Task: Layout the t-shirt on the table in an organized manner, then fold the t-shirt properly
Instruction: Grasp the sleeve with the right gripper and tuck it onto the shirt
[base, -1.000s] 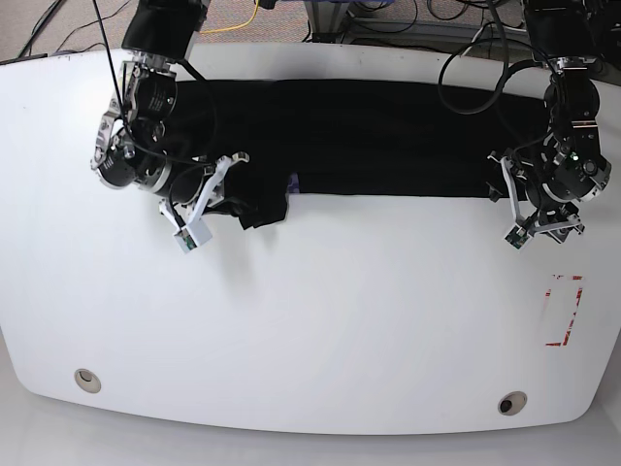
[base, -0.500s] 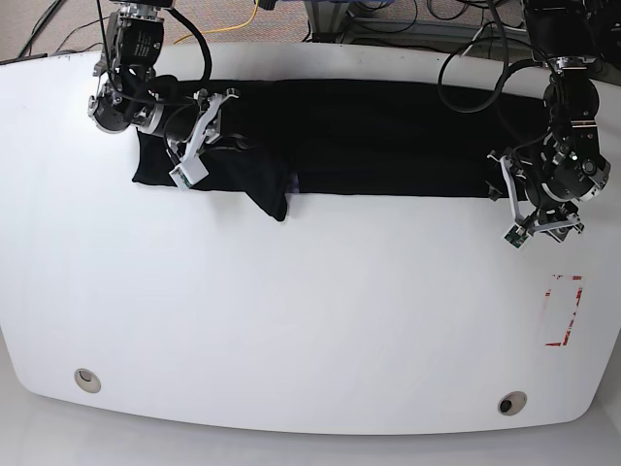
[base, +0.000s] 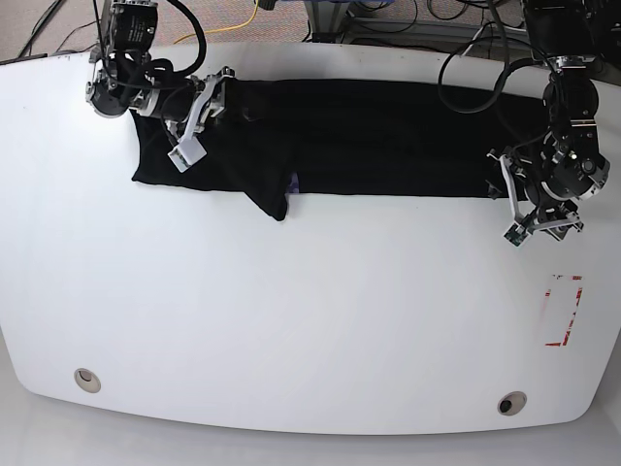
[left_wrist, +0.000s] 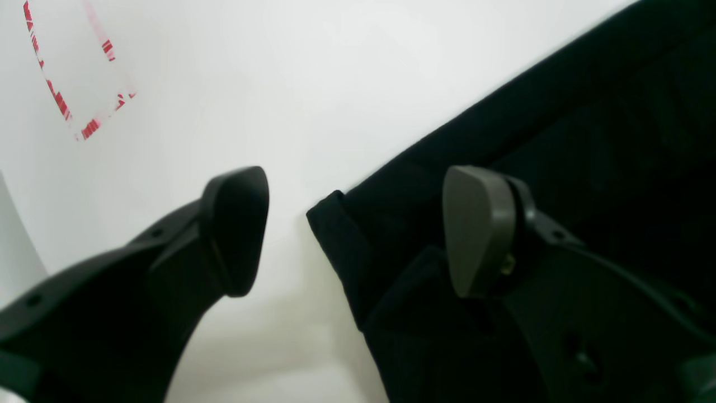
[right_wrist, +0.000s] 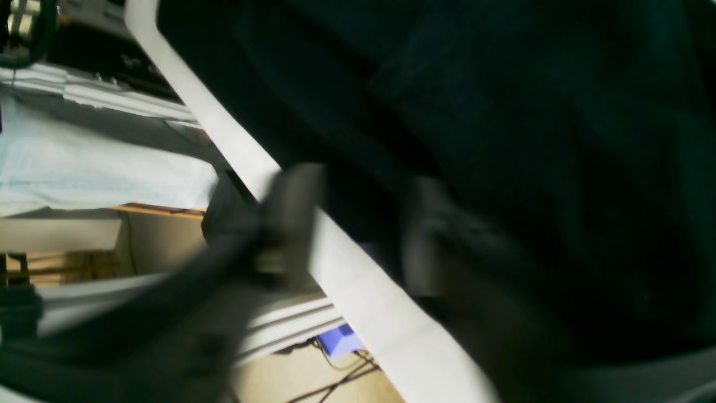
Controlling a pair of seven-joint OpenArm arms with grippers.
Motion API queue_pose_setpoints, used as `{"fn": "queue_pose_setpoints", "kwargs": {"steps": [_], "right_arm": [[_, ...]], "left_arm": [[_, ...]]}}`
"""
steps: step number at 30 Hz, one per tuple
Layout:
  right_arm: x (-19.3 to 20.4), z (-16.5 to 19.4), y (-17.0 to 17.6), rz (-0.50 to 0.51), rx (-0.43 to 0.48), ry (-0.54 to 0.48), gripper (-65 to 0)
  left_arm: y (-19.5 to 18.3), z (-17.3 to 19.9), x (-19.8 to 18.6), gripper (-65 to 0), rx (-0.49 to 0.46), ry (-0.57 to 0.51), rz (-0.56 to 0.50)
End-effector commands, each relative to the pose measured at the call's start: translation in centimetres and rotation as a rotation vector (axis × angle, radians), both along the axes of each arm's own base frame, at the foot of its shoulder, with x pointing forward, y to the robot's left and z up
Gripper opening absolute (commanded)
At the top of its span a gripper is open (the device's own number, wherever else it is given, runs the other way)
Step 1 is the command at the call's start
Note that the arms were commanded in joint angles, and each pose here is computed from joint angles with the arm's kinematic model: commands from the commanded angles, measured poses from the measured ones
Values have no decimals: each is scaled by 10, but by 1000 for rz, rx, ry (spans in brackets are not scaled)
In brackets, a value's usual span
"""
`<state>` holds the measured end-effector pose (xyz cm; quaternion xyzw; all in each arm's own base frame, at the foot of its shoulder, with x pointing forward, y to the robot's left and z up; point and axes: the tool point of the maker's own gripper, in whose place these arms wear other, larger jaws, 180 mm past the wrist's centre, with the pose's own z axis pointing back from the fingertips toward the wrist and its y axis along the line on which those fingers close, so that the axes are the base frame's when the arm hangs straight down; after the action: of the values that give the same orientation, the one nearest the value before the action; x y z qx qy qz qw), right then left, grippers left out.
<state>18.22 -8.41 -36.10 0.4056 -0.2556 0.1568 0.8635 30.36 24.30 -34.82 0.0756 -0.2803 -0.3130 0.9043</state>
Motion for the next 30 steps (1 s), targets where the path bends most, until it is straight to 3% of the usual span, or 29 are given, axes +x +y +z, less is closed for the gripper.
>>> {"fn": "queue_pose_setpoints", "kwargs": {"steps": [1, 5, 13, 19, 24, 30], "right_arm": [[10, 14, -1, -21, 31, -54, -166], [20, 21, -1, -53, 56, -95, 0], [50, 38, -1, -73, 53, -191, 0], [77, 35, -10, -76, -91, -243, 0], [89, 39, -15, -73, -274, -316, 0], [81, 41, 24, 80, -425, -425, 0]], "left_arm": [[3, 12, 8, -204, 8, -41, -7], [3, 12, 8, -204, 8, -41, -7], [-6, 10, 8, -204, -16, -41, -7], [-7, 4, 2, -204, -20, -25, -6], [-7, 3, 1, -204, -21, -23, -7], [-7, 3, 1, -204, -21, -23, -7]]}}
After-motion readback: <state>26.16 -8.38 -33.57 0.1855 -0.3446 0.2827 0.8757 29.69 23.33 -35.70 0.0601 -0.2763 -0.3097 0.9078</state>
